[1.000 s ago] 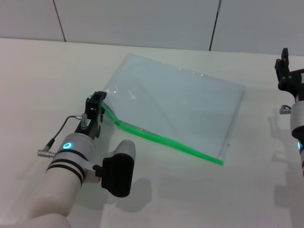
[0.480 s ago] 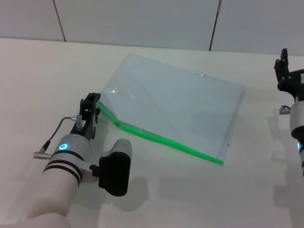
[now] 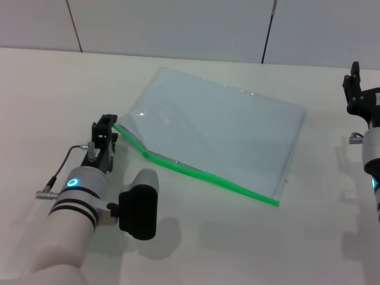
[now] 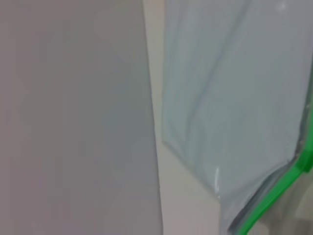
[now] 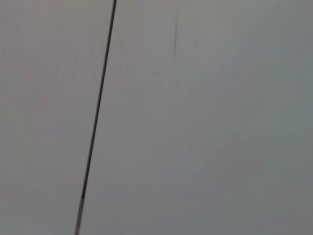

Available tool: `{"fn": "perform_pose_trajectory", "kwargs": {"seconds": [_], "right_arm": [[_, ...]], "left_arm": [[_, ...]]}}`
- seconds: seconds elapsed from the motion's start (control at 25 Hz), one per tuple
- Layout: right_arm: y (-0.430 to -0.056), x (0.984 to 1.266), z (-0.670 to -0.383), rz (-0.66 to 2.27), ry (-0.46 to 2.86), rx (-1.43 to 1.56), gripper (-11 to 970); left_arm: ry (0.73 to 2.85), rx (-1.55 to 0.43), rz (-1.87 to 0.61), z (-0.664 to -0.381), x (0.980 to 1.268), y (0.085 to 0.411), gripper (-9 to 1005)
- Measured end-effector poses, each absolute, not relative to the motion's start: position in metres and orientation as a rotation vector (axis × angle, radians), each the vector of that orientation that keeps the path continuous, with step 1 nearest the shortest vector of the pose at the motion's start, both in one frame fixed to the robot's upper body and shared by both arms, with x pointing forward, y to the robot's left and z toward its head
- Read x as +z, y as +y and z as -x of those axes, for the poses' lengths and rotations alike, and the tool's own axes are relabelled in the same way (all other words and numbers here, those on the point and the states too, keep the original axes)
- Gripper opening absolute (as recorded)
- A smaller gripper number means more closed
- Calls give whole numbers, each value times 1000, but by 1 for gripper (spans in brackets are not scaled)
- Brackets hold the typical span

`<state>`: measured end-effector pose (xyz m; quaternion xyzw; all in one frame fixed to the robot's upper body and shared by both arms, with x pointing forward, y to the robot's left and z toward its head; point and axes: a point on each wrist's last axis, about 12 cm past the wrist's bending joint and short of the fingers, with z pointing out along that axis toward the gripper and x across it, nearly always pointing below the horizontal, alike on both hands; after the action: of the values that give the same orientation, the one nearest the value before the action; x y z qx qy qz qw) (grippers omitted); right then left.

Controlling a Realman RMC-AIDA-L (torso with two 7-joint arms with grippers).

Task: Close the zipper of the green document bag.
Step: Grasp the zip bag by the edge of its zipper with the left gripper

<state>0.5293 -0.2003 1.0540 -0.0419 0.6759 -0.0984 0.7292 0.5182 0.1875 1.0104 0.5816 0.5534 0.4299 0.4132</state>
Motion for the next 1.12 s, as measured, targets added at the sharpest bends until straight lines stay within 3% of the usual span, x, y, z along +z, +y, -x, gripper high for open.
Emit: {"fn": "perform_pose_trajectory", "kwargs": {"seconds": [1.12], "right_arm": [[-194,1056,-529,105,1491,-213,732]], "left_arm": [[1409,1106,-1435,-540,1012,201,440]]}}
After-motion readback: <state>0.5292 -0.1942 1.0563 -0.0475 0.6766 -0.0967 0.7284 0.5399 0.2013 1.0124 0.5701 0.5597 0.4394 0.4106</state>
